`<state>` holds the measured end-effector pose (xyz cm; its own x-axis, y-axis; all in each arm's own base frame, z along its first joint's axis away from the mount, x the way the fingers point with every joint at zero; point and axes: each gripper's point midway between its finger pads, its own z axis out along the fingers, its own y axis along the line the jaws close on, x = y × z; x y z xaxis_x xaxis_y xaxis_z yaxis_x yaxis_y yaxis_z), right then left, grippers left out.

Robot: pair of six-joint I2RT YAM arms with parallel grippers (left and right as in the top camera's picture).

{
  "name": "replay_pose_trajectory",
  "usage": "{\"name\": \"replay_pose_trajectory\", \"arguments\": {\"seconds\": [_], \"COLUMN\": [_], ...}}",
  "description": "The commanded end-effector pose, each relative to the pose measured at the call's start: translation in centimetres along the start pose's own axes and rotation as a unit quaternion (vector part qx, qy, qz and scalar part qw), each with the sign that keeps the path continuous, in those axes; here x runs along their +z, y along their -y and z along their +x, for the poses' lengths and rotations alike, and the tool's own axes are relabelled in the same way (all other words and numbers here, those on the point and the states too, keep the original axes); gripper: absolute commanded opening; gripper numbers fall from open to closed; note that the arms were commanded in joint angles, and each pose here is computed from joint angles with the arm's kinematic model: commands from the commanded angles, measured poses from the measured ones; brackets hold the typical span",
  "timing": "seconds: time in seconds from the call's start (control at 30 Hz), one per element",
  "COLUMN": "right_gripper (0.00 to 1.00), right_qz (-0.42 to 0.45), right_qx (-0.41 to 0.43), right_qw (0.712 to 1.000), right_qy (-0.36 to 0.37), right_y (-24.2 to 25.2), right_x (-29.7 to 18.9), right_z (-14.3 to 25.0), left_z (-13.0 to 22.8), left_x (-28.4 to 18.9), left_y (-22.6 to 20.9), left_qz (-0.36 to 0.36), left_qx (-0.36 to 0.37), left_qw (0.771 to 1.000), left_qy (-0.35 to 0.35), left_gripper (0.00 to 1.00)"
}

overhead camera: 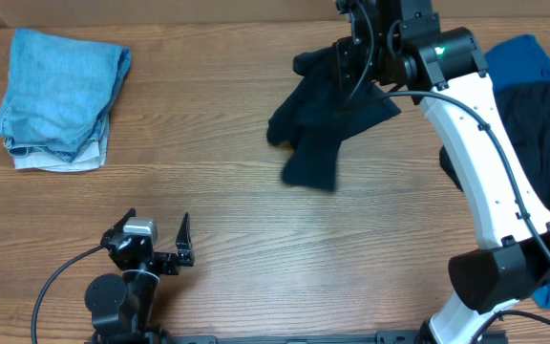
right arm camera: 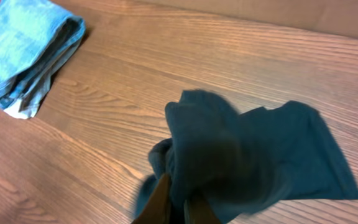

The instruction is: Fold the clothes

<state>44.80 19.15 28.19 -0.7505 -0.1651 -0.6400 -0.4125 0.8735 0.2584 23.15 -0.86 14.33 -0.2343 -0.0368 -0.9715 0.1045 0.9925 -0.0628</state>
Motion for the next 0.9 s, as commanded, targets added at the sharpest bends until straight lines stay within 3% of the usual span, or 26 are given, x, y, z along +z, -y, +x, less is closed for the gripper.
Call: {"name": "replay_pose_trajectory", "arguments": {"seconds": [0.0,0.43,0.47,0.57,0.67,0.73,0.87], "right_gripper": [0.04,0.04,0.04,0.04,0.04,0.04,0.04], "right_qz": [-0.018,-0.019,-0.019,-0.020,-0.020,-0.021,-0.003], "right_qx": [-0.018,-0.010,-0.010,0.000,0.005,0.035,0.085], "right_qw": [0.999,1.000,1.000,0.999,0.999,0.997,0.992], "right_qy": [0.031,0.022,0.021,0.030,0.043,0.058,0.093], "right_y": [-1.6,-1.6,-1.6,-1.6,-1.7,-1.6,-0.8], "right_x": [-1.8,-1.8,-1.8,-1.8,-1.9,-2.0,-2.2], "right_z": [-1.4,-1.0,-0.9,-1.4,-2.0,-2.8,-4.5], "left_z": [0.2,-1.0,-3.6,-7.6,-13.7,-17.4,-17.6], "left_x": [0.0,0.0,-0.3,-2.4,-5.2,-5.3,-1.4], "left_y": [-0.2,-0.7,1.1,5.0,5.9,6.1,7.0], "left_qz": [-0.005,-0.019,0.030,0.135,0.136,0.142,0.184], "left_qx": [0.009,0.019,0.030,0.029,0.041,0.022,-0.037], "left_qw": [1.000,0.999,0.996,0.983,0.982,0.986,0.980], "left_qy": [0.000,0.024,0.077,0.124,0.126,0.084,-0.069], "left_gripper": [1.00,1.00,1.00,1.00,1.00,1.00,1.00]}}
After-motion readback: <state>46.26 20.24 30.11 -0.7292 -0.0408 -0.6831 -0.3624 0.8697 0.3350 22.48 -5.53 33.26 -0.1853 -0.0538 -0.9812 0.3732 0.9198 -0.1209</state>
